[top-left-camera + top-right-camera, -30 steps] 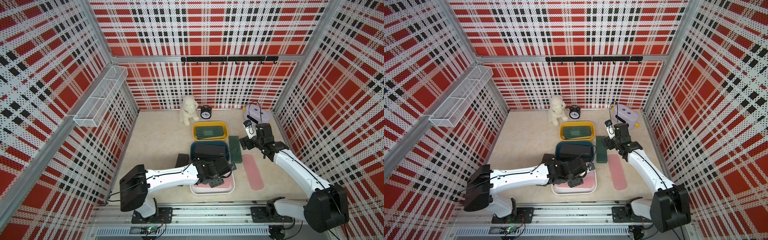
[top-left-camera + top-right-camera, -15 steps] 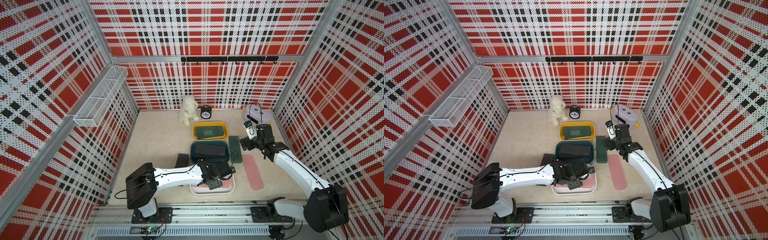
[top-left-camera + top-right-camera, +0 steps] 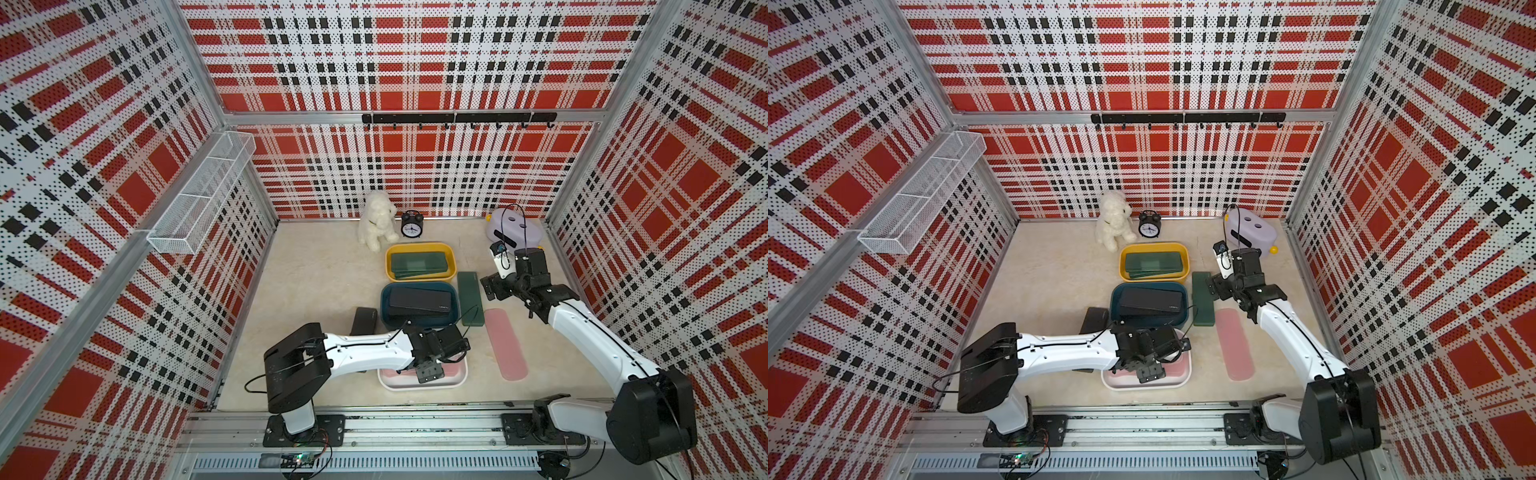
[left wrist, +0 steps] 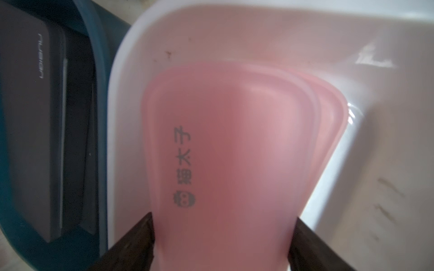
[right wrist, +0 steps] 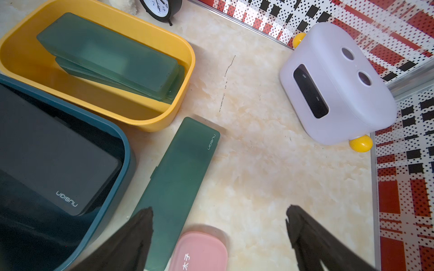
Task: Place the pencil cases by color into the storage box
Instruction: Place the pencil case at the storage box.
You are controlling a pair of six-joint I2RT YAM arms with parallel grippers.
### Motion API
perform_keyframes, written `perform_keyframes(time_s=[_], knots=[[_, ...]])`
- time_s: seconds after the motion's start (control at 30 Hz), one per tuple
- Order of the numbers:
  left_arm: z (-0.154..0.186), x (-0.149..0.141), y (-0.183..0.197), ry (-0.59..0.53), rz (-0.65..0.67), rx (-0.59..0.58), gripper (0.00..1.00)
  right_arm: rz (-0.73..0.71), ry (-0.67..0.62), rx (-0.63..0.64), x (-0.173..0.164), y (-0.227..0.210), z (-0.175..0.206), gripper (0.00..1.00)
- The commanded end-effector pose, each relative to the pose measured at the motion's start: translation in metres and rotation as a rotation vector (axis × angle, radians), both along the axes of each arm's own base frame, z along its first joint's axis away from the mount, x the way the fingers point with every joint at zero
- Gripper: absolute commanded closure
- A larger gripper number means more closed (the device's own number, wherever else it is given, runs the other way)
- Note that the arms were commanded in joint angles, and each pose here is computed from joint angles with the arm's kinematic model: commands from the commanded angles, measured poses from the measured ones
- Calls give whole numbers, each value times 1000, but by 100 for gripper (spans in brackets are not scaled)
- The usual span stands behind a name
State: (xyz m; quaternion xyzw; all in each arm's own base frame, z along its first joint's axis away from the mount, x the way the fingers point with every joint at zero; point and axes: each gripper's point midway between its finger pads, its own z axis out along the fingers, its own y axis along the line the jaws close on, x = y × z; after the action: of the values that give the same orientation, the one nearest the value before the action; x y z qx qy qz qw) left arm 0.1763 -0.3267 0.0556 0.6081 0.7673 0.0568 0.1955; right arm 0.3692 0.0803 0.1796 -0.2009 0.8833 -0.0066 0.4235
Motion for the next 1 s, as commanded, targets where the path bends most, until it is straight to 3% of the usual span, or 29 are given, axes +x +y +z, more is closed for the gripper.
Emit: perform_keyframes(time_s=[0.0,0.37,0.73,0.97], knots=[[-1,1,-3,-13,-5,18,14,-7,-7,15,1,-2,-1,5],[-6,2,-6,-22,-4,46,9,-7,-2,23,2,-4,-3,5],[10,0,-17,-45,-17,16,8,-10,11,25,3,-5,-8,5],[36,-2,-30,-59,-18,-64,7,-25,17,22,3,-8,-9,5]])
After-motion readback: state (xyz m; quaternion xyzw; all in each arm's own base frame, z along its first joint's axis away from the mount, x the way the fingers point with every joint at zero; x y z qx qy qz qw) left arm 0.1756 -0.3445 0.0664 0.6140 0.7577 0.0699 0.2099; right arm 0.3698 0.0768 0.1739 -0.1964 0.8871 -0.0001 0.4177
